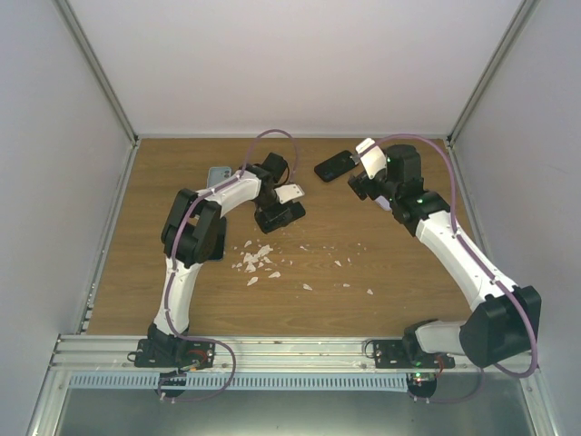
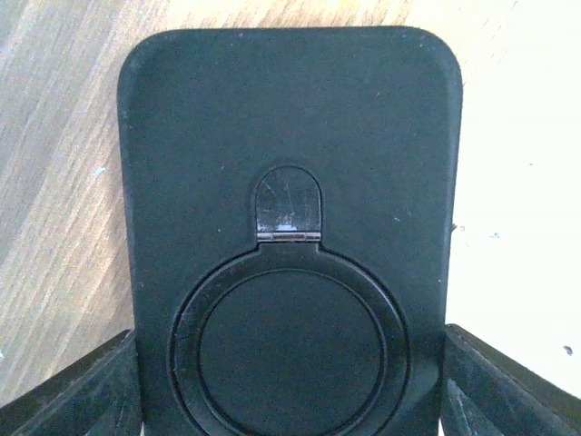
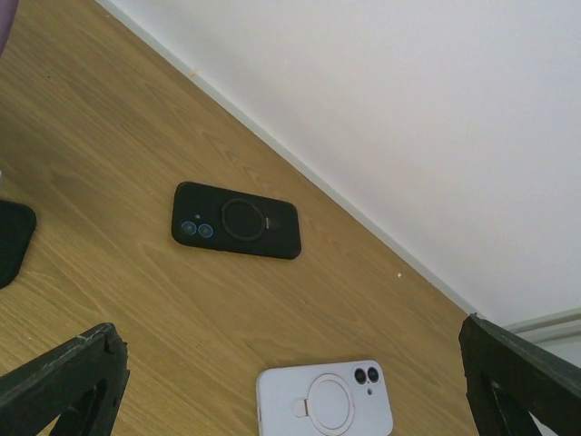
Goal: Take the phone out of the phone case
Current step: Pick up the phone at the center of the board.
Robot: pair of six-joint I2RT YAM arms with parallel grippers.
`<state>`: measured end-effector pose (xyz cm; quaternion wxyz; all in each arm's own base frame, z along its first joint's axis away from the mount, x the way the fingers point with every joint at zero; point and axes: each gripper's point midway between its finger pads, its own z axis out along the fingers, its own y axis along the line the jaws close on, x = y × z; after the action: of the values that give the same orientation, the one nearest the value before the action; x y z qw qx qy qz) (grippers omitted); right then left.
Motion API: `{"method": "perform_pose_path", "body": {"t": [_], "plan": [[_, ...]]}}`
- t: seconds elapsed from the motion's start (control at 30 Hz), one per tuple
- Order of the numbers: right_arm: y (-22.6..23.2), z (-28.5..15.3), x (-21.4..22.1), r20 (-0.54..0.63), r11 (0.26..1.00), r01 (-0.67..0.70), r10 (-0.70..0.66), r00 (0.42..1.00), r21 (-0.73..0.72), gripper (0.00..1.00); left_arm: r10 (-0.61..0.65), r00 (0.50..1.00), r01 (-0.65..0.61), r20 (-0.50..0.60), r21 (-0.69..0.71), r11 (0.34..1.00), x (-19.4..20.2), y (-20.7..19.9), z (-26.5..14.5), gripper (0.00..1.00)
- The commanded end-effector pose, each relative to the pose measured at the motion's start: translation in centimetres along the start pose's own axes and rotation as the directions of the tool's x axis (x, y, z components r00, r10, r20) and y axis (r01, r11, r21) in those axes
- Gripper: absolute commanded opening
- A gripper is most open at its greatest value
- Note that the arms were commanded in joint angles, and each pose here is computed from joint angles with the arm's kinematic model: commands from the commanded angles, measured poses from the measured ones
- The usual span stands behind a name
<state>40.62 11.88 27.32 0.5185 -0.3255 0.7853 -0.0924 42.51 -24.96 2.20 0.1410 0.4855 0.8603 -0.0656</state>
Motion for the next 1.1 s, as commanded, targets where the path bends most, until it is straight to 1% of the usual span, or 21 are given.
{"method": "perform_pose_path", "body": {"t": [0.0,0.17,0.3,0.47,0.63,0.87,0.93,1.07], "plan": [[-0.9,0.2,-0.7,0.012,1.0,-0.016,0.016,1.0,0.012,1.0,-0.007,0.995,0.009,-0.103,0.02,1.0,2.9,-0.1,2.6,0.73],[-0.5,0.6,-0.7,0.009,0.999,-0.04,0.04,0.999,-0.014,1.0,0.019,0.999,-0.019,-0.039,0.016,1.0,0.7,-0.1,0.1,0.65],[0.3,1.0,-0.6,-0.001,0.995,-0.077,0.077,0.997,-0.061,1.0,0.074,0.997,-0.074,0.025,0.004,0.997,-0.9,-0.5,-2.4,0.64],[1.4,1.7,0.1,-0.035,0.973,-0.174,0.17,0.985,-0.149,1.0,0.133,0.989,-0.134,0.067,0.012,0.991,-0.9,-1.6,-4.1,0.61],[2.0,2.0,1.0,-0.077,0.926,-0.279,0.268,0.96,-0.253,1.0,0.194,0.971,-0.198,0.138,0.017,0.98,-1.5,-2.8,-6.5,0.6],[4.0,1.9,1.2,-0.117,0.853,-0.352,0.333,0.936,-0.386,1.0,0.337,0.914,-0.342,0.228,-0.016,0.939,-1.7,-4.9,-9.1,0.58],[5.3,1.8,1.1,-0.135,0.812,-0.374,0.352,0.926,-0.448,1.0,0.386,0.887,-0.389,0.252,-0.043,0.92,-1.9,-5.5,-9.9,0.58],[7.8,1.4,1.3,-0.19,0.707,-0.438,0.405,0.894,-0.555,1.0,0.489,0.828,-0.477,0.273,-0.114,0.871,-2.2,-6.7,-11.3,0.57]]}}
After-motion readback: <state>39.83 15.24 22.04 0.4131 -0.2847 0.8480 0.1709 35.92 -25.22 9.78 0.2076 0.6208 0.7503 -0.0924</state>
